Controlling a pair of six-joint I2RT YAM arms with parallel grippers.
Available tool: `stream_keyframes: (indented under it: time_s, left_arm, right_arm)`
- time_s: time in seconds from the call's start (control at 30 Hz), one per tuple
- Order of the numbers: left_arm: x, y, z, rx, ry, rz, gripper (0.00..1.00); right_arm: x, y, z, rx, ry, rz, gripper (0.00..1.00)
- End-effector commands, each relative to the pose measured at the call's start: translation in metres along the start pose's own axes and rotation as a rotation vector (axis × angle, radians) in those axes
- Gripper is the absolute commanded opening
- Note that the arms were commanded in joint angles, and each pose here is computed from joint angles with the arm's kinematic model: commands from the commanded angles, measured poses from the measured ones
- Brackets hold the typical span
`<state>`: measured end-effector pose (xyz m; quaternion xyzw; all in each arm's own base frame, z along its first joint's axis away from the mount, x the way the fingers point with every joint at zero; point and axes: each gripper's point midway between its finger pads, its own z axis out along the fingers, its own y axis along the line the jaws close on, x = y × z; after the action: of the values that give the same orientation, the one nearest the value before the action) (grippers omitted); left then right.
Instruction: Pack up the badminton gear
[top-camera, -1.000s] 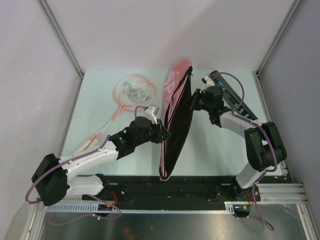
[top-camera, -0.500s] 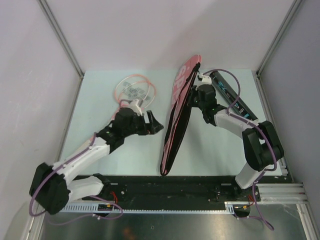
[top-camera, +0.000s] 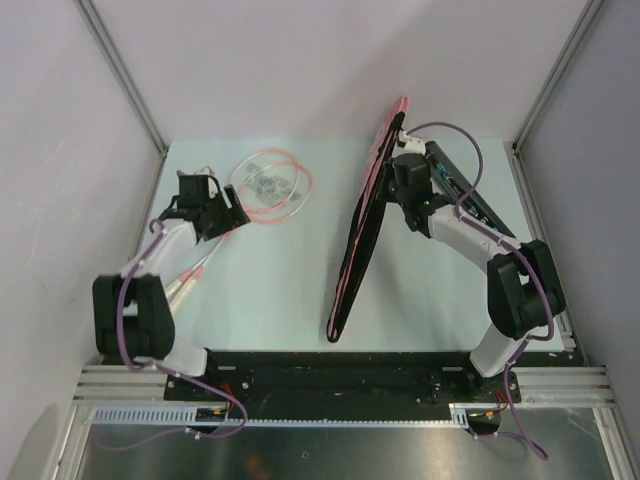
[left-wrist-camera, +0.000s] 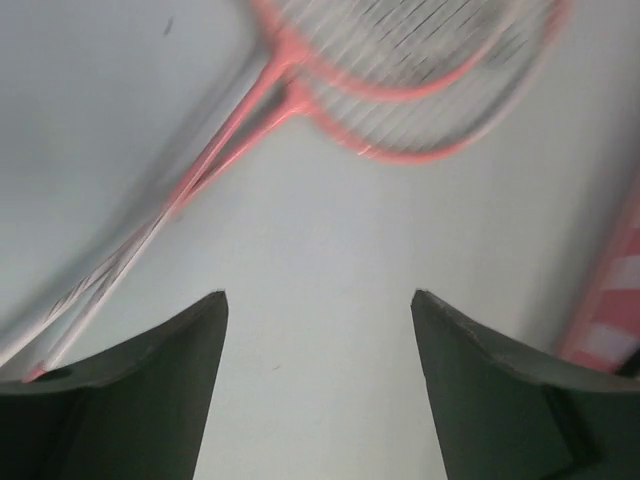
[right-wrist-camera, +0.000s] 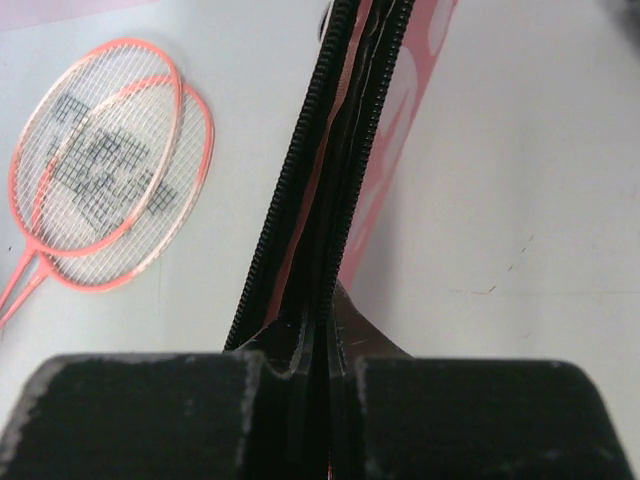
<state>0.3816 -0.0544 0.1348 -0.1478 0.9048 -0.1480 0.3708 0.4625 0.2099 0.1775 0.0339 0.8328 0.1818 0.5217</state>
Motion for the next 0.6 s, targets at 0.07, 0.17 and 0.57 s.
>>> stream_keyframes:
  time_s: [0.07,0.17,0.57]
  left_arm:
    - [-0.008,0.03,0.02,-0.13,0.106,0.038,0.75]
    - [-0.023,0.035,0.021,-0.161,0.077,0.005,0.76]
    - [-0.031,0.064,0.063,-0.23,0.172,0.141,0.49]
  right_arm:
    - [-0.039,0.01,-0.013,0.129,0.011,-0.151,0.0]
    - [-0.028,0.011,-0.005,0.154,0.078,-0.203,0.0]
    - [0.009,0.024,0.043,-0.147,0.167,-0.067,0.0]
